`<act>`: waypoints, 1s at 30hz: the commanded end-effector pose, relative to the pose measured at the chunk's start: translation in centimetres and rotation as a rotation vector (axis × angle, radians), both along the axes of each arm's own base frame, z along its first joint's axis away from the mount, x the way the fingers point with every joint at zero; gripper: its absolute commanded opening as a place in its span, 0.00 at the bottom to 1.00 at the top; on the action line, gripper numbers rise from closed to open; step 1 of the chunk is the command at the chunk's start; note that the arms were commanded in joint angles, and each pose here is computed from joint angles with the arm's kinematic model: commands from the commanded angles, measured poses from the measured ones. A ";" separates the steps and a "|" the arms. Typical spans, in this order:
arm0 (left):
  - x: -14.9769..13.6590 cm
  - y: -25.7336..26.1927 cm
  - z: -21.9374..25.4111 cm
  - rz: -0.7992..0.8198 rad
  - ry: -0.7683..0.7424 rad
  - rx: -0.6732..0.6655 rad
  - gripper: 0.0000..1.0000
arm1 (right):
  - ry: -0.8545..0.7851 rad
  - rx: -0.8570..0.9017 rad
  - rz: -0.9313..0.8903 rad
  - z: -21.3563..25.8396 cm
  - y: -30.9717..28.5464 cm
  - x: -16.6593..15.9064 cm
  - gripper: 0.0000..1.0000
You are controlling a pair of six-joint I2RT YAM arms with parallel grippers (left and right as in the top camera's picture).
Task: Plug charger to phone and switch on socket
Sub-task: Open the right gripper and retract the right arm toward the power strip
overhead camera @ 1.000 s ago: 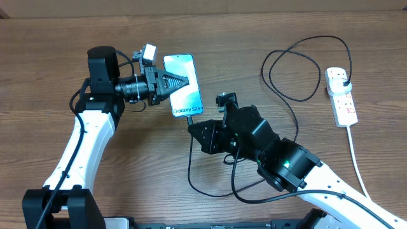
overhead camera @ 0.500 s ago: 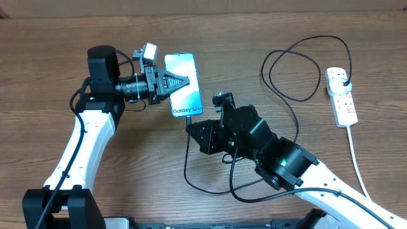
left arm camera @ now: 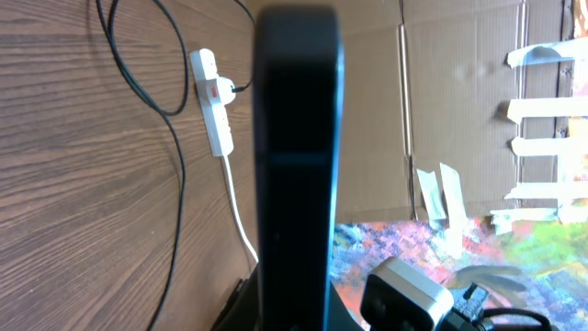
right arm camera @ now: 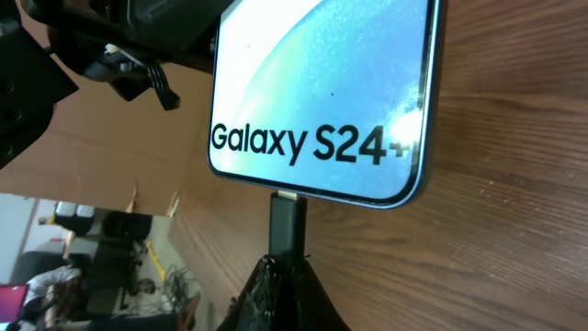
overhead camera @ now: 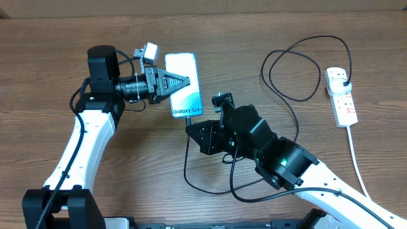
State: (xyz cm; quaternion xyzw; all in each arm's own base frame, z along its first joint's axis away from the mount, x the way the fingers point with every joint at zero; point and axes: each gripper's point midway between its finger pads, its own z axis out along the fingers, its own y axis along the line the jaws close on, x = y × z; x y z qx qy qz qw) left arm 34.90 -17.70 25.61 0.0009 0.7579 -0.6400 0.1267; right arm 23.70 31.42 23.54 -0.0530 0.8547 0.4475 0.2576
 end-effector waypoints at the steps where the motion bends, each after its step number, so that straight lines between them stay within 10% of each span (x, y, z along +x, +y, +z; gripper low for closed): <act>1: -4.5 -2.3 2.2 -0.241 -0.041 -0.114 0.04 | -0.112 0.051 -0.125 3.2 -1.9 3.7 0.04; 27: -4.6 -2.3 2.3 -0.248 -0.050 -0.118 0.04 | -0.126 0.073 -0.121 4.2 -2.1 3.8 0.04; 30: -4.6 -2.3 2.3 -0.247 -0.057 -0.116 0.04 | -0.121 0.069 -0.121 4.1 -2.2 3.7 0.45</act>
